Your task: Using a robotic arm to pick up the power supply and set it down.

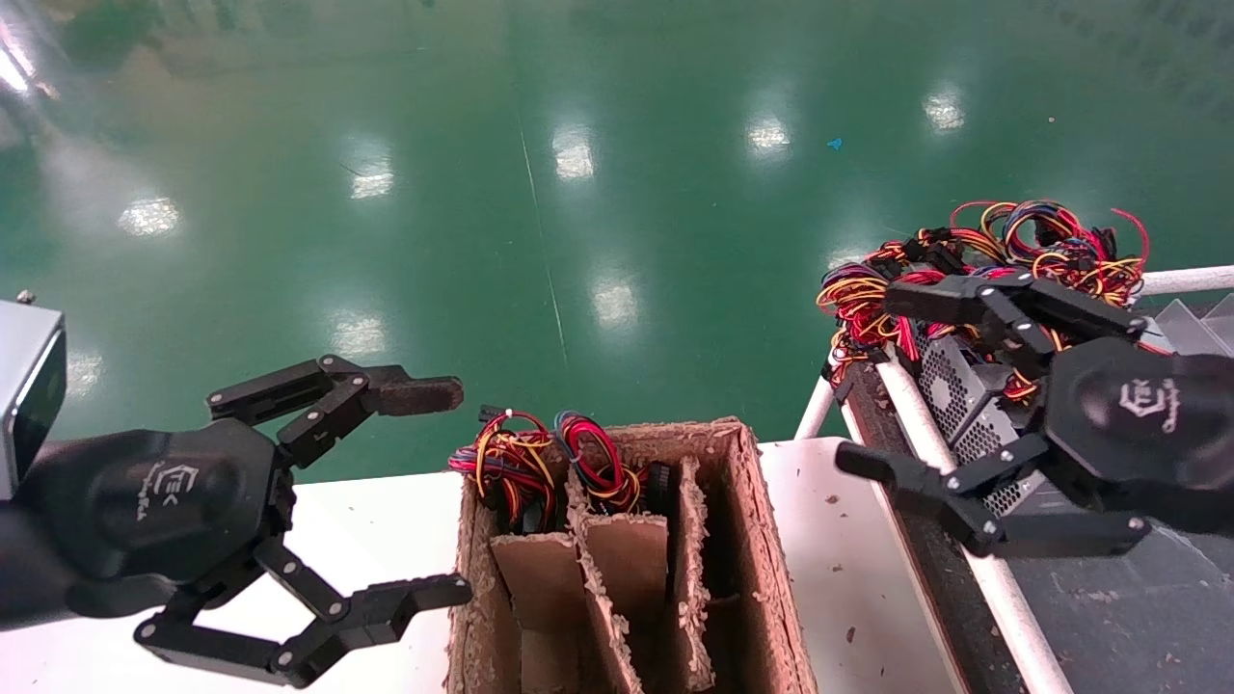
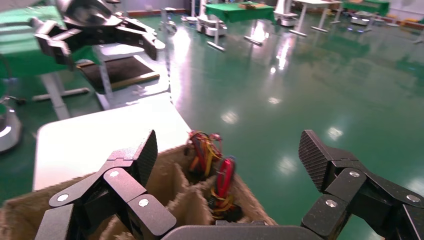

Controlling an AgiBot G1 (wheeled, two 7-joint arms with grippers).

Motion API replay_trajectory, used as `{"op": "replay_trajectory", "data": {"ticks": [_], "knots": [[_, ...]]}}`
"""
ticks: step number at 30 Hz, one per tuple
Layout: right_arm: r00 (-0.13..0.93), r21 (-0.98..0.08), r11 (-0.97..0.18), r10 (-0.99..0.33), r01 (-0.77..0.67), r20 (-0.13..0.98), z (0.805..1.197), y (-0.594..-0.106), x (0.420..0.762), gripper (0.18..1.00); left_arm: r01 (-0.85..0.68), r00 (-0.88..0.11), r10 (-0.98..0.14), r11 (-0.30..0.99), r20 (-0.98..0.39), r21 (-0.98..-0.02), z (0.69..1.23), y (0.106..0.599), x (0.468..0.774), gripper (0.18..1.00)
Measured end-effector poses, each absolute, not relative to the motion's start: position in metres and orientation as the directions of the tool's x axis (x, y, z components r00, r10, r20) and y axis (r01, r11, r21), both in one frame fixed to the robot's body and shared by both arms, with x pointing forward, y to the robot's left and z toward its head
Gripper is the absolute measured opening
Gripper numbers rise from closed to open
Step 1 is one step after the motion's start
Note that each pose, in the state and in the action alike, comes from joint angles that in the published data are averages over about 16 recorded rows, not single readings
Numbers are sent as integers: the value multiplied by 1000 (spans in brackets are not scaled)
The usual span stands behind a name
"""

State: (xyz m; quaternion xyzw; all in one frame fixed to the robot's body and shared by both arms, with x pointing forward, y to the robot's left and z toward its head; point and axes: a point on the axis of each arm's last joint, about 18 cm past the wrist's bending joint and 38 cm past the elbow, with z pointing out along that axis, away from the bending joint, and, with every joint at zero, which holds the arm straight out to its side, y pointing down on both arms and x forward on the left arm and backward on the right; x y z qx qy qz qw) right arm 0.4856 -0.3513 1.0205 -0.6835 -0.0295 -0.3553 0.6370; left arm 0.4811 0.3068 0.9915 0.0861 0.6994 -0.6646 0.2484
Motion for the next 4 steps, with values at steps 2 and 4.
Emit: {"op": "replay_trajectory", "data": {"ticks": [2,4], "knots": [[752,-851,-183,-402,492,522,1019,-349,485,1001,451,-862,-210,102,-462,-887,992,307,481,1001],[759,-852,-179,-392,492,520,1018,-347,485,1001,451,-862,-210,102,-462,-887,992,307,481,1001]]}}
